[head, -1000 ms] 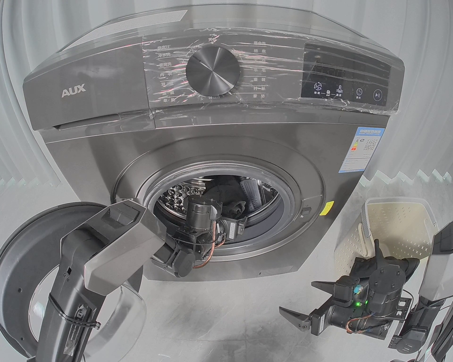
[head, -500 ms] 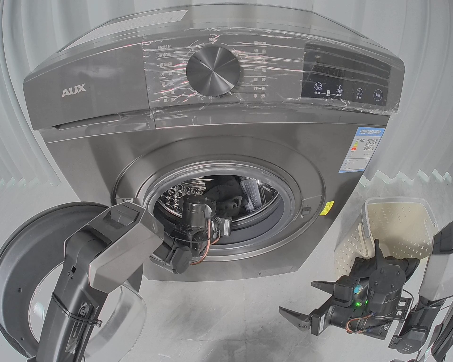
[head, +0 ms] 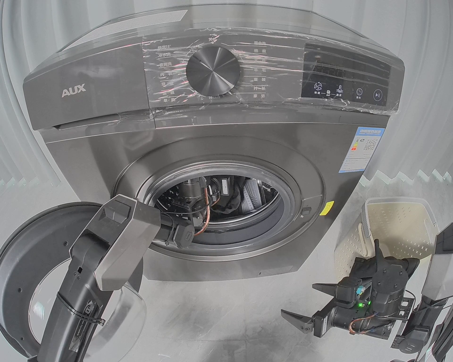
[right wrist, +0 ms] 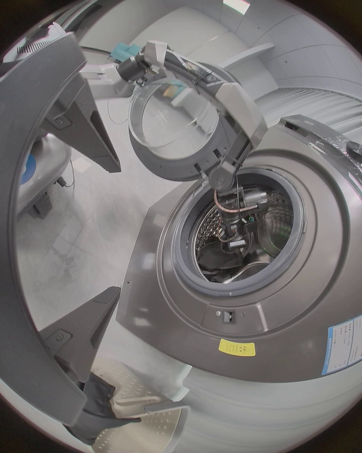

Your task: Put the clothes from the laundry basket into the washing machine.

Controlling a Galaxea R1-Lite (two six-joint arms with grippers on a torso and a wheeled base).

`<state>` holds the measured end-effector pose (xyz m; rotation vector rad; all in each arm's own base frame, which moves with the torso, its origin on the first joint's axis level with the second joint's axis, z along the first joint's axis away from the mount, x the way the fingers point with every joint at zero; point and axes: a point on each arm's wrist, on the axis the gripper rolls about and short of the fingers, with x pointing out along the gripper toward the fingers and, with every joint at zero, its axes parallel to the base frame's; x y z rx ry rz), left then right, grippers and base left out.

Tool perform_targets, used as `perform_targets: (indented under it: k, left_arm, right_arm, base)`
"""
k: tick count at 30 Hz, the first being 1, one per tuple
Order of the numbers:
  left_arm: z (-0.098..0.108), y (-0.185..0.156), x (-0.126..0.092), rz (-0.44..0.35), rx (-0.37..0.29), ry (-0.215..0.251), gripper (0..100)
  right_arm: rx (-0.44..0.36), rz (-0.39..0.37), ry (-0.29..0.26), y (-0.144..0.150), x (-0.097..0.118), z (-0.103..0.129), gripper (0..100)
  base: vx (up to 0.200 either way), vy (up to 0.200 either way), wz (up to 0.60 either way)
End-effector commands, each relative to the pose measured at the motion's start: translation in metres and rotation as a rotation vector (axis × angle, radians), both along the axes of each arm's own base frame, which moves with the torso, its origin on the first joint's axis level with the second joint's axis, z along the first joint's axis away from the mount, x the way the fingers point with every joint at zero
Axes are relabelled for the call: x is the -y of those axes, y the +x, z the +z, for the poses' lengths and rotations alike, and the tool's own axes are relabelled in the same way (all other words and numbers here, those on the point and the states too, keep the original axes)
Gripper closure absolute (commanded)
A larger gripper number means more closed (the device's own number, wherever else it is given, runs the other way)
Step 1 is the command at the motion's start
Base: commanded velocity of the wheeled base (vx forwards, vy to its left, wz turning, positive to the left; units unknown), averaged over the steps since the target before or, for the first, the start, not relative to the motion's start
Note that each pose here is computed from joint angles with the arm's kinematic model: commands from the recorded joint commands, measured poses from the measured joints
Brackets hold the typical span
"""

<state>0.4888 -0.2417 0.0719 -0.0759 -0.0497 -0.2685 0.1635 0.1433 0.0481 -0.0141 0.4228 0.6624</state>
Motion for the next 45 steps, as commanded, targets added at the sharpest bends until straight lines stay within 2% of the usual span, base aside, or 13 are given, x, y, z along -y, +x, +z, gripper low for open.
perform_targets:
  k: [1, 13, 33, 34, 45]
  left_arm:
    - [-0.006, 0.01, -0.002, 0.013, 0.022, -0.02, 100]
    - [-0.009, 0.016, -0.013, 0.046, 0.016, -0.027, 100]
    - [-0.016, 0.015, -0.011, 0.044, -0.008, -0.014, 100]
    - [-0.015, 0.015, -0.011, 0.044, -0.005, -0.017, 0]
    - [-0.018, 0.005, 0.002, 0.014, -0.025, -0.014, 0]
  right_arm:
    - [-0.003, 0.026, 0.028, -0.006, 0.008, 0.007, 0]
    - [-0.003, 0.018, 0.024, -0.004, 0.008, 0.006, 0]
    - [-0.014, 0.028, 0.015, -0.005, 0.006, 0.002, 0]
    - [-0.014, 0.028, 0.015, -0.005, 0.006, 0.002, 0]
    - [-0.019, 0.025, 0.009, -0.004, 0.006, 0.001, 0]
  base:
    - [0.0, 0.0, 0.0]
    - [0.0, 0.0, 0.0]
    - [0.0, 0.0, 0.0]
    - [0.0, 0.0, 0.0]
    - [0.0, 0.0, 0.0]
